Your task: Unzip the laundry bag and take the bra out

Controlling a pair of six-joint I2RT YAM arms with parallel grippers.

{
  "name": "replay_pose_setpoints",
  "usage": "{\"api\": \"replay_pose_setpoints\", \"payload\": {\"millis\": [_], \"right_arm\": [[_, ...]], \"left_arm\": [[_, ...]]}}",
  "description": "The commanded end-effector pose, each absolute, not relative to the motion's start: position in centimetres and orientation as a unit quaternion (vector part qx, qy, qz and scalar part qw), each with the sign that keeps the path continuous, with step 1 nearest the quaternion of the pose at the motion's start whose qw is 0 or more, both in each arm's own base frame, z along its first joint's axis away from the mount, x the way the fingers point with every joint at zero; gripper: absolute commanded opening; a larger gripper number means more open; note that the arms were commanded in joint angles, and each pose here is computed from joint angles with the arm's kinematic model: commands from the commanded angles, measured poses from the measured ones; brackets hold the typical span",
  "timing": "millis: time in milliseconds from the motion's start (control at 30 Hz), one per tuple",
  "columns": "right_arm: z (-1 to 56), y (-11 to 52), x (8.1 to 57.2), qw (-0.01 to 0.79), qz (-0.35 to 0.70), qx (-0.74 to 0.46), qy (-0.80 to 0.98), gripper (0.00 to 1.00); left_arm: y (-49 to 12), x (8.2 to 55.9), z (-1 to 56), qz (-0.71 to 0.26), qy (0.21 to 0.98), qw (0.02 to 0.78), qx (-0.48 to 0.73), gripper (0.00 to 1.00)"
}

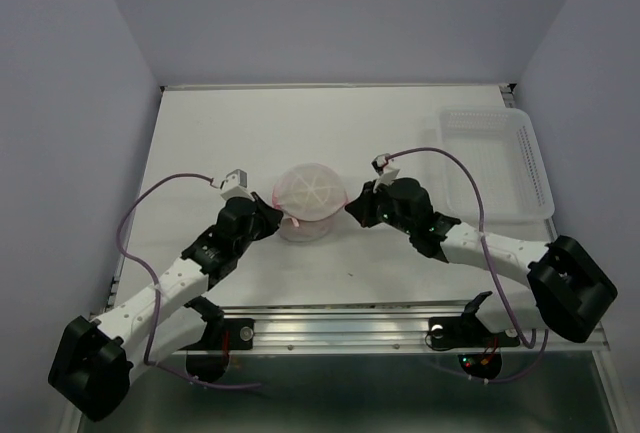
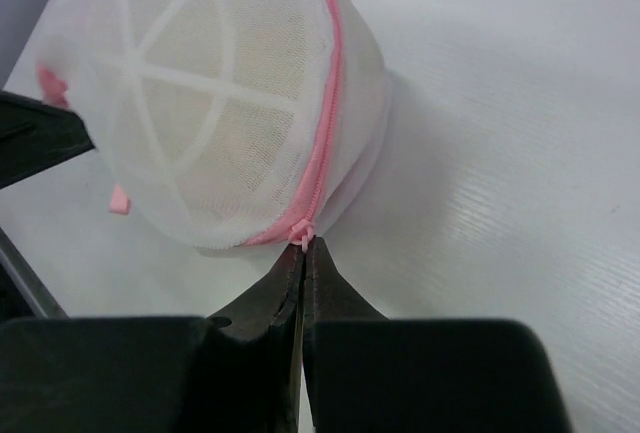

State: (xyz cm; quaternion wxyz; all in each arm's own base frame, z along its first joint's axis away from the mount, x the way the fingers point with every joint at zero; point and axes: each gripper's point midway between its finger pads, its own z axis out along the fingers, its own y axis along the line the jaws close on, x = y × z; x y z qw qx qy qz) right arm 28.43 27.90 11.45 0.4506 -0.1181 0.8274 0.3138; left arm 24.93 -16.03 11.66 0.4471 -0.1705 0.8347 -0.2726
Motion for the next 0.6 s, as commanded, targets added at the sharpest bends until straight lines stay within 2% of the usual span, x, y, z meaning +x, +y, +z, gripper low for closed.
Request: {"api": "replay_pose_setpoints", "payload": {"millis": [0, 33, 100, 133, 200, 233, 300, 367, 567], "right_arm": [[12.3, 27.0, 27.9, 0.467, 0.290, -0.122, 0.826, 0.01], [12.6, 27.1, 28.0, 0.468, 0.293, -0.121, 0.825, 0.01], [12.8, 28.4, 27.1, 0.460, 0.311, -0.127, 0.822, 0.01], [13.0, 28.9, 27.1, 0.461, 0.315, -0.126, 0.820, 0.01], [13.1, 30.2, 26.5, 0.455, 0.325, -0.129, 0.819, 0.01], [13.5, 30.8, 26.4, 0.457, 0.329, -0.129, 0.816, 0.01], [13.5, 31.7, 26.1, 0.455, 0.330, -0.126, 0.817, 0.01], [13.7, 32.3, 26.3, 0.455, 0.335, -0.116, 0.817, 0.01], [14.0, 34.1, 26.5, 0.453, 0.344, -0.106, 0.815, 0.01]], "left_arm": [[-15.6, 28.5, 15.3, -0.260, 0.812, 0.496, -0.165, 0.00], [-16.2, 29.2, 15.0, -0.255, 0.820, 0.487, -0.159, 0.00], [-17.8, 30.7, 17.0, -0.272, 0.817, 0.488, -0.146, 0.17], [-18.3, 31.0, 17.7, -0.280, 0.814, 0.488, -0.141, 0.42], [-19.6, 31.3, 19.6, -0.309, 0.806, 0.489, -0.128, 0.66], [-19.7, 31.2, 20.3, -0.317, 0.802, 0.490, -0.128, 0.81], [-20.1, 30.4, 21.5, -0.339, 0.791, 0.491, -0.138, 0.94], [-20.1, 29.4, 21.1, -0.343, 0.792, 0.481, -0.150, 0.98], [-21.0, 25.5, 17.3, -0.353, 0.814, 0.429, -0.167, 0.98]]}}
